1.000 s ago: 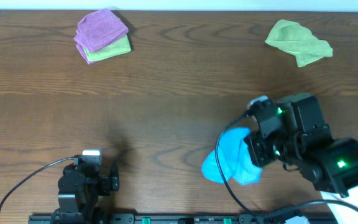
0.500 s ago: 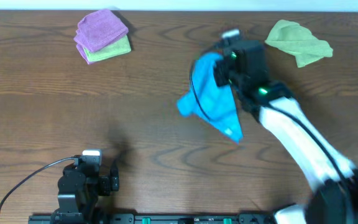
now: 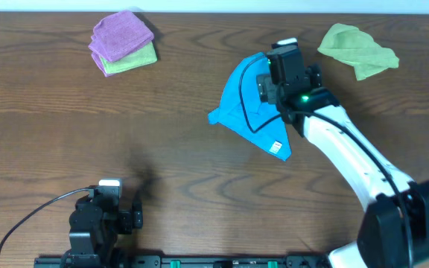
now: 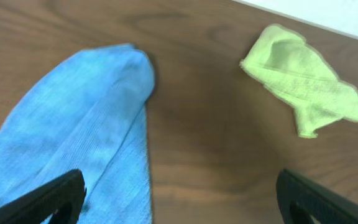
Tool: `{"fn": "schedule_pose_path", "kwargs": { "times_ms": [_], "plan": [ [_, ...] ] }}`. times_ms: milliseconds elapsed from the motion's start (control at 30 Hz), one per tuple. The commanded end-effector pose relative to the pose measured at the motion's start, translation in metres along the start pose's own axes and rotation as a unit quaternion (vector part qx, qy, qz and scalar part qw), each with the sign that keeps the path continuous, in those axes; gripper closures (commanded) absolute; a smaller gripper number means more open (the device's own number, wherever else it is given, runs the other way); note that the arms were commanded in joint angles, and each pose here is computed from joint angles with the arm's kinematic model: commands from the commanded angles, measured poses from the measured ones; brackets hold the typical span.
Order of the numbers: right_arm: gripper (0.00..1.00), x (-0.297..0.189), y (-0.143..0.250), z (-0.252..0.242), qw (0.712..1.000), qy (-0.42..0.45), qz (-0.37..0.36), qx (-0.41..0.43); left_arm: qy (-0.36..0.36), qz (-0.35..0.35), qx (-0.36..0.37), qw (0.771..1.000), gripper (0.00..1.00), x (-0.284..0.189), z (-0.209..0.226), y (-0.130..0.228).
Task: Fold the cloth
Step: 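Lift the blue cloth with the right gripper and drag it toward table center, then lower the blue cloth onto the table center and spread it with the right gripper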
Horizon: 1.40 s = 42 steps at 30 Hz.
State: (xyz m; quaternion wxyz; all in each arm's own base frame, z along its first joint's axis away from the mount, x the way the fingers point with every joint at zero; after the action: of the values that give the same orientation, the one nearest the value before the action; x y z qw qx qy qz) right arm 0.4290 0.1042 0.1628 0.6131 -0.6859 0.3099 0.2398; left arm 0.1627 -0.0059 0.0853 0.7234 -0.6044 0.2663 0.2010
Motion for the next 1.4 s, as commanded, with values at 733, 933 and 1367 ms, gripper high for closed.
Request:
{"fn": "schedule_pose_path", "kwargs": {
  "times_ms": [733,933,1367],
  "plan": [
    [0.31,0.094,0.09,0.083,0.948,-0.174,0.178,0.199,0.059,0.001,0.012,0.998,0.05,0.001,-0.02,0.004],
    [0.59,0.098,0.093,0.087,0.945,-0.178,0.183,0.203,0.059,0.001,0.012,0.998,0.05,0.001,-0.02,0.004],
    [0.99,0.072,0.044,0.072,0.967,-0.175,0.099,0.157,0.059,0.001,0.012,0.998,0.05,0.001,-0.02,0.004]
  ]
}}
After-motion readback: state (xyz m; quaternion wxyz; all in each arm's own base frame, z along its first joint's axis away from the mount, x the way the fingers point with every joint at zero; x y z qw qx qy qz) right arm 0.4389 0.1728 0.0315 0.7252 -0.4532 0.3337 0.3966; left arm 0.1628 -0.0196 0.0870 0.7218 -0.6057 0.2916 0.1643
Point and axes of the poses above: each gripper's point midway between its finger pads, its own x axis out along the fingers, its own z axis along the line the jaws close on, y = z × x, the point moved 1 cm from there along -x, back along the fingers, and after that the axes turned 8 degrees about x, right-handed, at the moved point
